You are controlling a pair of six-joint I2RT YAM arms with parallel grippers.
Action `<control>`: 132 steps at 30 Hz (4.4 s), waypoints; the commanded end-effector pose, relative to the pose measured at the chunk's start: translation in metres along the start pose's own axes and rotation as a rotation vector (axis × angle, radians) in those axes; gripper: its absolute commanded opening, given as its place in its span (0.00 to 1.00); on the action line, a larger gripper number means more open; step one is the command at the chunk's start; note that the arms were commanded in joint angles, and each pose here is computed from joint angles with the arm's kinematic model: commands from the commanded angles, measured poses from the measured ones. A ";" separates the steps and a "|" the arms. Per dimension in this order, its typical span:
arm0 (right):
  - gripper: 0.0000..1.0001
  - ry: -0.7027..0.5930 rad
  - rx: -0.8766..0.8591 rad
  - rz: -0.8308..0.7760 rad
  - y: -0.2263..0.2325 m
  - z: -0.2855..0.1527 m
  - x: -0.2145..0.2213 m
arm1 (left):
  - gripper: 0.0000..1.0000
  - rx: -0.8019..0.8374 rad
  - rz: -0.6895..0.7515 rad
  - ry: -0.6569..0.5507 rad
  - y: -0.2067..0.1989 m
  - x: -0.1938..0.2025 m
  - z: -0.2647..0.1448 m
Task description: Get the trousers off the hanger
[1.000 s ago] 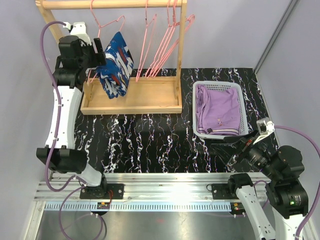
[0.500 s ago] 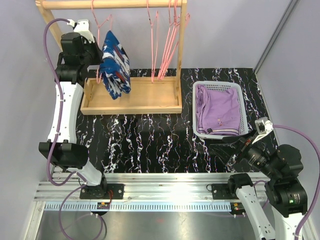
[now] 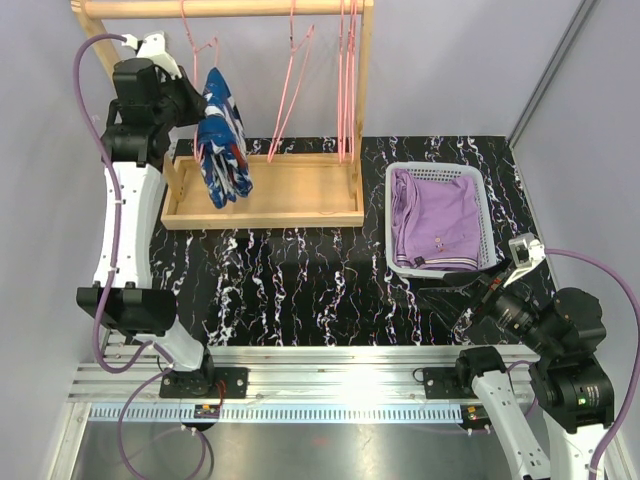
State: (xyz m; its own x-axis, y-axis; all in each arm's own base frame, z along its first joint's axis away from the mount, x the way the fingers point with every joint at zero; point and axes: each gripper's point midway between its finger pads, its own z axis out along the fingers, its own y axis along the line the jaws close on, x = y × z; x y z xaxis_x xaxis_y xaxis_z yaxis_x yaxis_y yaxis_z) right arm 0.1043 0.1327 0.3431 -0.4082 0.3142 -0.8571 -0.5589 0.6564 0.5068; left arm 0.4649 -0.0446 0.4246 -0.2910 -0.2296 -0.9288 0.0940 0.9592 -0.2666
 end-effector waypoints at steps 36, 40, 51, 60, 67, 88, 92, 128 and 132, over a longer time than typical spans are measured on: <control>0.99 -0.026 0.003 -0.019 0.001 0.000 -0.008 | 0.00 0.317 -0.039 -0.483 -0.085 -0.143 -0.090; 0.99 -0.023 0.006 -0.017 0.000 0.002 -0.008 | 0.00 0.340 -0.035 -0.512 -0.090 -0.149 -0.099; 0.99 -0.029 0.020 -0.028 -0.005 0.005 -0.011 | 0.00 0.363 -0.041 -0.524 -0.094 -0.146 -0.102; 0.99 -0.032 0.028 -0.035 -0.006 0.004 -0.012 | 0.00 0.418 -0.043 -0.582 -0.107 -0.152 -0.132; 0.99 -0.061 0.061 -0.108 -0.009 0.004 -0.027 | 0.00 0.469 -0.051 -0.622 -0.117 -0.154 -0.167; 1.00 0.196 -0.352 -0.171 0.063 0.102 -0.048 | 0.00 0.542 -0.216 -0.626 -0.112 -0.053 -0.259; 0.99 0.220 -0.386 -0.265 0.086 0.125 -0.034 | 0.00 0.551 -0.259 -0.613 -0.108 -0.031 -0.268; 0.90 -0.204 0.008 -0.611 0.198 0.308 0.022 | 0.00 0.455 -0.457 -0.400 -0.103 -0.014 -0.289; 0.91 -0.192 -0.026 -0.622 0.200 0.309 0.031 | 0.00 0.437 -0.472 -0.392 -0.101 -0.016 -0.284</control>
State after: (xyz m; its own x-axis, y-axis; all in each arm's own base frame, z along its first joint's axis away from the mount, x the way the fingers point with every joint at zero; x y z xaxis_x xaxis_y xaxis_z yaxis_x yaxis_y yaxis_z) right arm 0.2060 0.4806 0.3672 0.1274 -0.0953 -0.9873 -0.6458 0.7475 -0.1555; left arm 0.2108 -0.0919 0.4627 -0.2182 -0.6874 -0.6927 0.2522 0.6460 -0.7205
